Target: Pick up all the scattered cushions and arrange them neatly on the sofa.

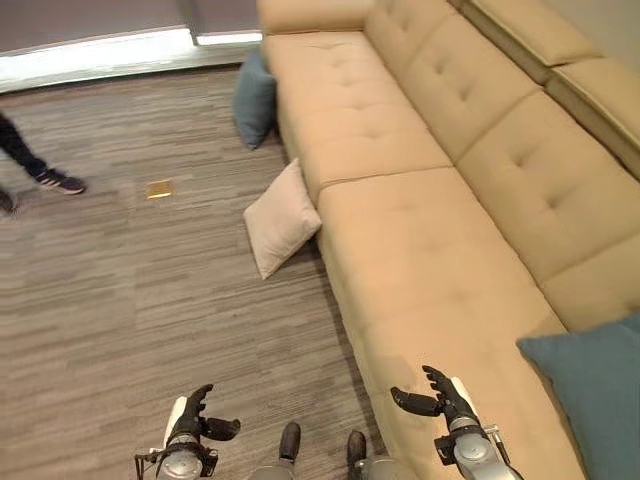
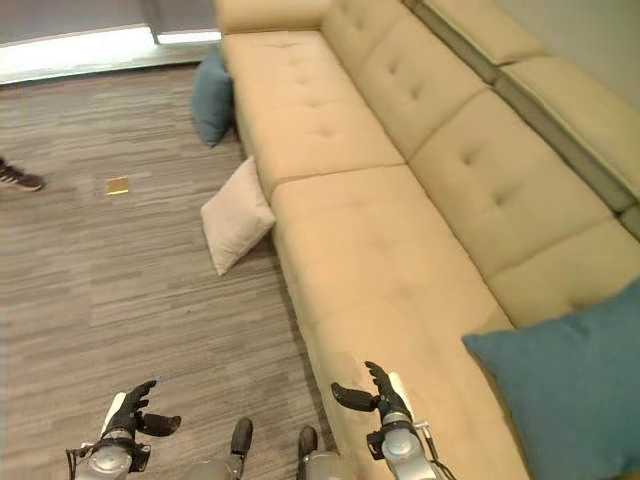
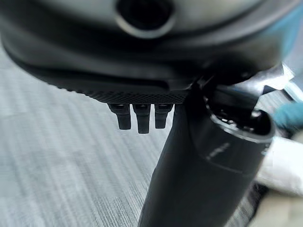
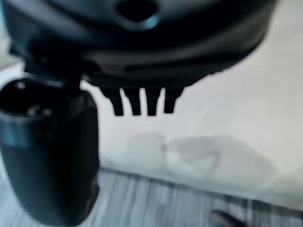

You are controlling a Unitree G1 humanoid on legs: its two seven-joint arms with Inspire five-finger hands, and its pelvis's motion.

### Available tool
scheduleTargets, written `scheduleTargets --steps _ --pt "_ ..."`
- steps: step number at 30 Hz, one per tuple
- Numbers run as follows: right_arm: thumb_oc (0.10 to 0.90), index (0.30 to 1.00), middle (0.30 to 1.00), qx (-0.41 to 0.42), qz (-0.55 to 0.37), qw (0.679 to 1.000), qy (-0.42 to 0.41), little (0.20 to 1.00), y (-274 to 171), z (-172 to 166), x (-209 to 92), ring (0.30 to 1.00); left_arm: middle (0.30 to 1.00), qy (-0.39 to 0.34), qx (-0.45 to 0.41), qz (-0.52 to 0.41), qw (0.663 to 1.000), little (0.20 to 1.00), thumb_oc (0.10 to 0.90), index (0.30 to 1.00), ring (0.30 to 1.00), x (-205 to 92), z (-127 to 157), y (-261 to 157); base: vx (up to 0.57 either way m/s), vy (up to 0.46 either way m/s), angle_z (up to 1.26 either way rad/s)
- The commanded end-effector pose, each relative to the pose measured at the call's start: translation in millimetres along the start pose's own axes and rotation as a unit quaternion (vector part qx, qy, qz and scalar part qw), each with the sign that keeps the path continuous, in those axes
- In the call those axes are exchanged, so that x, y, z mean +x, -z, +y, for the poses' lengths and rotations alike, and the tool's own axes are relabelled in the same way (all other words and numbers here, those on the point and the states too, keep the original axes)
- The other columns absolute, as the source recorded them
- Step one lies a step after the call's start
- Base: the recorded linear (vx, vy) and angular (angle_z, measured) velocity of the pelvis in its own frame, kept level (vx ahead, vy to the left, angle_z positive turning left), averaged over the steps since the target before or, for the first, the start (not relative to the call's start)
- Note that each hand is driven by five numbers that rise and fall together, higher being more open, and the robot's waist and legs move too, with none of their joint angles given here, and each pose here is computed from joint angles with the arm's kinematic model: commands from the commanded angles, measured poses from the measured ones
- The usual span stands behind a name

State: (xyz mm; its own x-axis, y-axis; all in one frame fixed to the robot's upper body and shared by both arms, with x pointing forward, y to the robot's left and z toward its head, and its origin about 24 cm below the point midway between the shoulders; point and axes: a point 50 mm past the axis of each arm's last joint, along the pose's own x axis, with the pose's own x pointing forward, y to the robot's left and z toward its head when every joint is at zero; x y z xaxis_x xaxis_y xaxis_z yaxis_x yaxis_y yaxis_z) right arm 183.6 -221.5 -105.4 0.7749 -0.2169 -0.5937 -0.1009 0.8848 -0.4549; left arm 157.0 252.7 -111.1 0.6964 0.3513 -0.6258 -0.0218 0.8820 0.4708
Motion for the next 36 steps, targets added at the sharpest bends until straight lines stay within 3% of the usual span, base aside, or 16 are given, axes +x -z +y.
scheduleTargets --steps 1,9,23,36 --pt "0.800 0.900 0.900 0.019 -0.064 0.997 0.034 0.900 -30.7 -17.7 8.7 0.900 0.900 -0.012 -0.023 -0.065 0.998 0.900 0.800 0.900 0.900 3.3 3.8 -26.9 0.09 -0.080 0.72" --pt "0.800 0.900 0.900 -0.011 -0.090 0.995 0.047 0.900 -44.7 -26.6 10.0 0.900 0.900 -0.009 -0.085 -0.022 0.996 0.900 0.800 0.900 0.900 -2.4 -4.8 -10.4 0.10 -0.069 0.87" --pt "0.800 0.900 0.900 -0.032 -0.077 0.996 0.011 0.900 -38.3 -6.1 5.4 0.900 0.900 -0.005 -0.025 -0.032 0.999 0.900 0.800 0.900 0.900 -1.7 5.6 -10.8 0.24 0.163 0.11" --pt "0.800 0.900 0.900 -0.046 -0.048 0.998 -0.006 0.900 -25.7 -0.7 5.1 0.900 0.900 -0.011 -0.042 -0.044 0.998 0.900 0.800 0.900 0.900 2.0 8.7 -20.6 0.32 0.039 0.13"
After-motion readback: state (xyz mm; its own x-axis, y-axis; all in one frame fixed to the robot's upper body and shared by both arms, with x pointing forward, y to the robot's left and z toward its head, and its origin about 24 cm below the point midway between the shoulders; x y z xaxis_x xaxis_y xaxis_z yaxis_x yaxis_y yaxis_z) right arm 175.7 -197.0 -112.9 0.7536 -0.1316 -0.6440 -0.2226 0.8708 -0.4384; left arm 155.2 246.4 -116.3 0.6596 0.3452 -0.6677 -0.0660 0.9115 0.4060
